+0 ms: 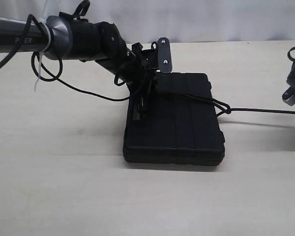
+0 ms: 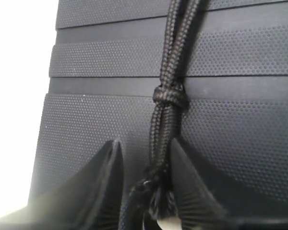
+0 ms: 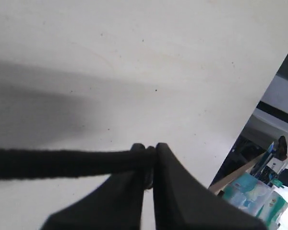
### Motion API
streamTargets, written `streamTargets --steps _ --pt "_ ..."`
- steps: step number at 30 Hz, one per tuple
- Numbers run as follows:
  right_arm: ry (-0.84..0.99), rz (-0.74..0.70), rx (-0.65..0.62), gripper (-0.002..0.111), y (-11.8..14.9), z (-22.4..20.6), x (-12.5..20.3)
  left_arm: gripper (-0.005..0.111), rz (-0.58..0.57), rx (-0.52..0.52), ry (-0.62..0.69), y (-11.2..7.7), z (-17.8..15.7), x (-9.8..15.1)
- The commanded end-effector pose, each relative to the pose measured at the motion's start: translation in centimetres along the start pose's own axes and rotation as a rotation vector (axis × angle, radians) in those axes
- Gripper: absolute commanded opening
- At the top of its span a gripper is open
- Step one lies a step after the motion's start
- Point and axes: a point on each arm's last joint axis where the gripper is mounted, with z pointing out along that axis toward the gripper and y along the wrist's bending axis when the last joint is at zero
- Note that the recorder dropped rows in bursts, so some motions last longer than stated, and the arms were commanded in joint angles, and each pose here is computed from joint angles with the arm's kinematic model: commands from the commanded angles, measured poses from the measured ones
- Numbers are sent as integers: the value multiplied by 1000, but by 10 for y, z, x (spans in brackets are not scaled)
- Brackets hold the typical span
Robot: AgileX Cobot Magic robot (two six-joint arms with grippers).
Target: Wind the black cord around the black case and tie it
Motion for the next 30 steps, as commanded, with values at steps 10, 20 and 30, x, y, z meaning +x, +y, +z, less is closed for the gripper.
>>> streamTargets --steps 10,20,30 --pt "39 16 96 61 -4 5 0 33 -4 7 3 -1 -2 0" --pt "-117 93 48 51 13 -49 -17 33 -37 29 -36 3 -45 -19" --pt "-348 168 -27 38 14 -130 -13 26 -387 -3 -78 15 -89 -27"
